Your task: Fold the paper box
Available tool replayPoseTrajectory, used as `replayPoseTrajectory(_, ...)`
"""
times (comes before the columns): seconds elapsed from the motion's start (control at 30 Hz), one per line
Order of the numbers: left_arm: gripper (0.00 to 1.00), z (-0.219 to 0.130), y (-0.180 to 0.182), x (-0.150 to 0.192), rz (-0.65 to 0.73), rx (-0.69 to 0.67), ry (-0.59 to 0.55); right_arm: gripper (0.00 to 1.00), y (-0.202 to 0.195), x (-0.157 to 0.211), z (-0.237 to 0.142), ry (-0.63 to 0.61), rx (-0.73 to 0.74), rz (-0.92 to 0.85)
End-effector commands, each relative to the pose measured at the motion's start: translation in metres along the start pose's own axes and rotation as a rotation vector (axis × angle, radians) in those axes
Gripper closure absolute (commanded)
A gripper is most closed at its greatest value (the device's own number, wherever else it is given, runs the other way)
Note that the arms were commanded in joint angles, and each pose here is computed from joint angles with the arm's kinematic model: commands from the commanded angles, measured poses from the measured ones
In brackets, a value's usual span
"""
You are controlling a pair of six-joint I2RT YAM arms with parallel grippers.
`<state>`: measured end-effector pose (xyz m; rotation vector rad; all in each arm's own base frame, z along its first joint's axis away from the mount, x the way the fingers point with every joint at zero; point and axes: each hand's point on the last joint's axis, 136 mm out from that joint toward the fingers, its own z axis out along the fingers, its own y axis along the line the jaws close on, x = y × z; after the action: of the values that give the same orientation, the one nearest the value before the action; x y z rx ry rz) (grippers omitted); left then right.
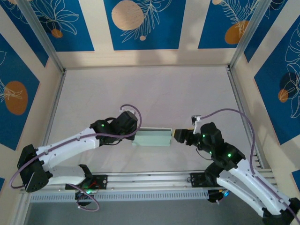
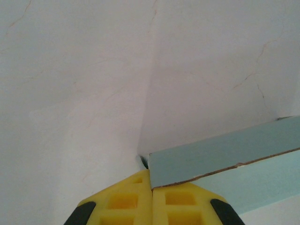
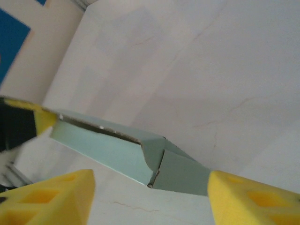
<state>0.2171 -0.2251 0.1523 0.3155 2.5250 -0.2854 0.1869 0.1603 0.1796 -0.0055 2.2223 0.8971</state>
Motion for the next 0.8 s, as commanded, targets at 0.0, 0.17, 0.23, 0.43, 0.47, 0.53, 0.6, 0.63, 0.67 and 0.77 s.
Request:
replayPoseTrajectory(0.0, 1.00, 0.000, 0.003, 0.013, 0.043, -0.023, 0.050, 0.43, 0.022, 0.008, 0.002, 0.164, -0.132, 0.213)
replayPoseTrajectory(0.17, 1.00, 0.001, 0.003, 0.013, 0.049, -0.028, 0.041, 0.53, 0.015, 0.003, 0.009, 0.268, -0.023, 0.414)
replayPoseTrajectory(0.23, 1.00, 0.001, 0.003, 0.014, 0.054, -0.030, 0.038, 0.49, 0.014, 0.005, 0.011, 0.282, -0.003, 0.463)
replayPoseTrajectory(0.43, 1.00, 0.001, 0.003, 0.013, 0.060, -0.037, 0.028, 0.40, 0.003, 0.015, 0.018, 0.333, 0.106, 0.550)
replayPoseTrajectory(0.47, 1.00, 0.001, 0.003, 0.013, 0.062, -0.037, 0.027, 0.38, 0.000, 0.018, 0.019, 0.342, 0.129, 0.573)
replayPoseTrajectory(0.53, 1.00, 0.001, 0.003, 0.013, 0.065, -0.041, 0.027, 0.37, 0.000, 0.020, 0.021, 0.354, 0.143, 0.613)
replayPoseTrajectory(0.6, 1.00, 0.001, 0.004, 0.014, 0.067, -0.041, 0.026, 0.34, -0.001, 0.020, 0.023, 0.363, 0.158, 0.650)
replayPoseTrajectory(0.63, 1.00, 0.000, 0.004, 0.013, 0.065, -0.042, 0.023, 0.27, 0.000, 0.019, 0.024, 0.361, 0.159, 0.667)
replayPoseTrajectory(0.67, 1.00, 0.001, 0.004, 0.014, 0.067, -0.041, 0.024, 0.21, -0.001, 0.019, 0.025, 0.358, 0.168, 0.686)
replayPoseTrajectory(0.77, 1.00, 0.000, 0.004, 0.013, 0.067, -0.040, 0.020, 0.18, 0.002, 0.015, 0.029, 0.343, 0.142, 0.737)
